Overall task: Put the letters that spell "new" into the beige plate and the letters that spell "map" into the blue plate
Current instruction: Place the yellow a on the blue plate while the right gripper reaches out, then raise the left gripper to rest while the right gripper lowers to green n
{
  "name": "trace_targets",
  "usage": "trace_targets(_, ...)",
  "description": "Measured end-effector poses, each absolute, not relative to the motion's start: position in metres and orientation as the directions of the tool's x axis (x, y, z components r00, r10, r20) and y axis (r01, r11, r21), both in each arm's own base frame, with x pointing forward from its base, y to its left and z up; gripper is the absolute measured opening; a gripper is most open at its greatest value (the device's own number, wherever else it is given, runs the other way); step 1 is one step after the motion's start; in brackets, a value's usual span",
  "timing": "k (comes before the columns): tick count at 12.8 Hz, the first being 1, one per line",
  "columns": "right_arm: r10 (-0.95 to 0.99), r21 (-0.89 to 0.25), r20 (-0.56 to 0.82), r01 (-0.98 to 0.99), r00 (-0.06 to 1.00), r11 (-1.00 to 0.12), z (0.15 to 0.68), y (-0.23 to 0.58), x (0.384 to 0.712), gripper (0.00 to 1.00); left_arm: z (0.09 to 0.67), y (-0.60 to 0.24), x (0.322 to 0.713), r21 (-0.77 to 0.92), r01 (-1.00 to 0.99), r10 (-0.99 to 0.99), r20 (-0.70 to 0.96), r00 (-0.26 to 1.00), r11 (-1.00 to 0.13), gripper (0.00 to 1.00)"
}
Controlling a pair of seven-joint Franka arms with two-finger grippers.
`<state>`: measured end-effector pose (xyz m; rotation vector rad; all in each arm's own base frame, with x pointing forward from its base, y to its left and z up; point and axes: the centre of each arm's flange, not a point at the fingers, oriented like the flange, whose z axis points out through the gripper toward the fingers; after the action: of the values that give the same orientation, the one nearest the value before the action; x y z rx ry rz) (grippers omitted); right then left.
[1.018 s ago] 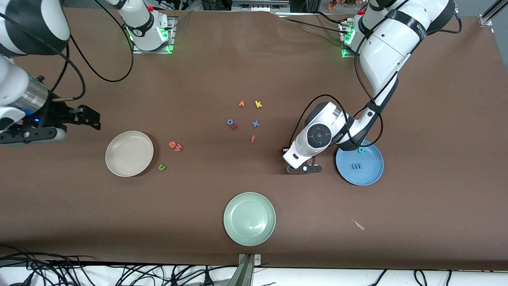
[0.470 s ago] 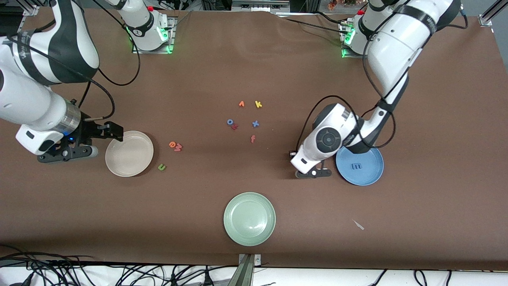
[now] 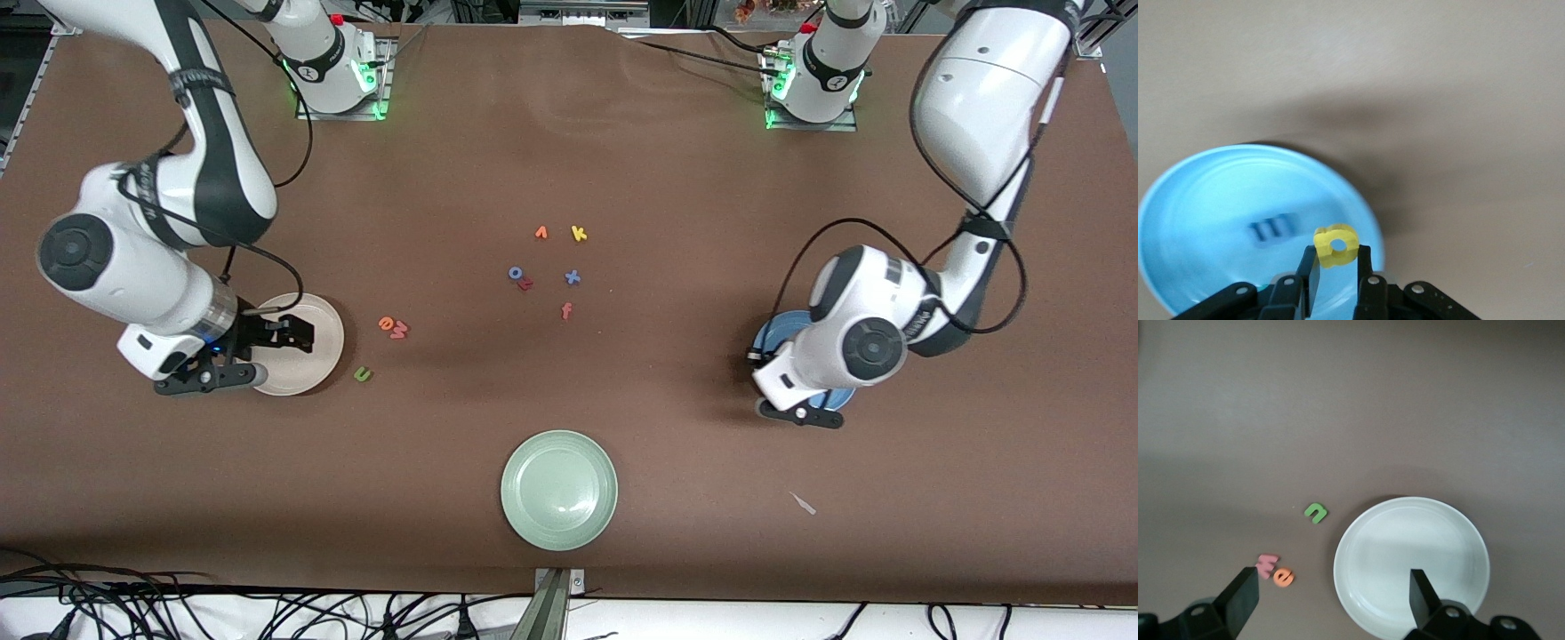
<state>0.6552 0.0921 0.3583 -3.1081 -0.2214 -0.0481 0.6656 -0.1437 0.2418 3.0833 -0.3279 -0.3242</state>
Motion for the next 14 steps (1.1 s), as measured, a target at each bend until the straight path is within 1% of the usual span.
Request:
trace_targets(2,0.140,-0.022,0.048,0.141,0.989,-0.990,0.325,0.093,0.660,1.00,0.227,-0.132,0.658,0.047,-0.242,-0.246,-0.233,0.941,-0.969,0.27)
trace_targets(3,0.141,-0.022,0.058,0.143,0.988,-0.990,0.310,0.095,0.663,1.00,0.223,-0.134,0.655,0.047,-0.249,-0.253,-0.242,0.937,-0.967,0.32)
trace_targets(6,0.139,-0.026,0.081,0.141,0.987,-0.990,0.267,0.117,0.666,1.00,0.230,-0.142,0.657,0.048,-0.260,-0.264,-0.224,0.938,-0.965,0.63)
trace_targets(8,0.119,-0.031,0.082,0.122,0.989,-0.992,0.247,0.142,0.662,1.00,0.252,-0.144,0.664,0.042,-0.261,-0.264,-0.185,0.947,-0.964,0.85)
trace_targets(9,0.116,-0.032,0.080,0.119,0.990,-0.992,0.239,0.151,0.660,1.00,0.269,-0.145,0.668,0.035,-0.262,-0.264,-0.159,0.951,-0.965,0.93)
trace_targets(10,0.112,-0.033,0.077,0.115,0.991,-0.993,0.231,0.154,0.659,1.00,0.290,-0.144,0.672,0.024,-0.261,-0.262,-0.126,0.957,-0.965,1.00)
trace_targets(14,0.079,-0.033,0.074,0.082,0.994,-0.996,0.208,0.149,0.653,0.99,0.400,-0.107,0.687,-0.007,-0.193,-0.193,0.026,0.981,-0.981,1.00)
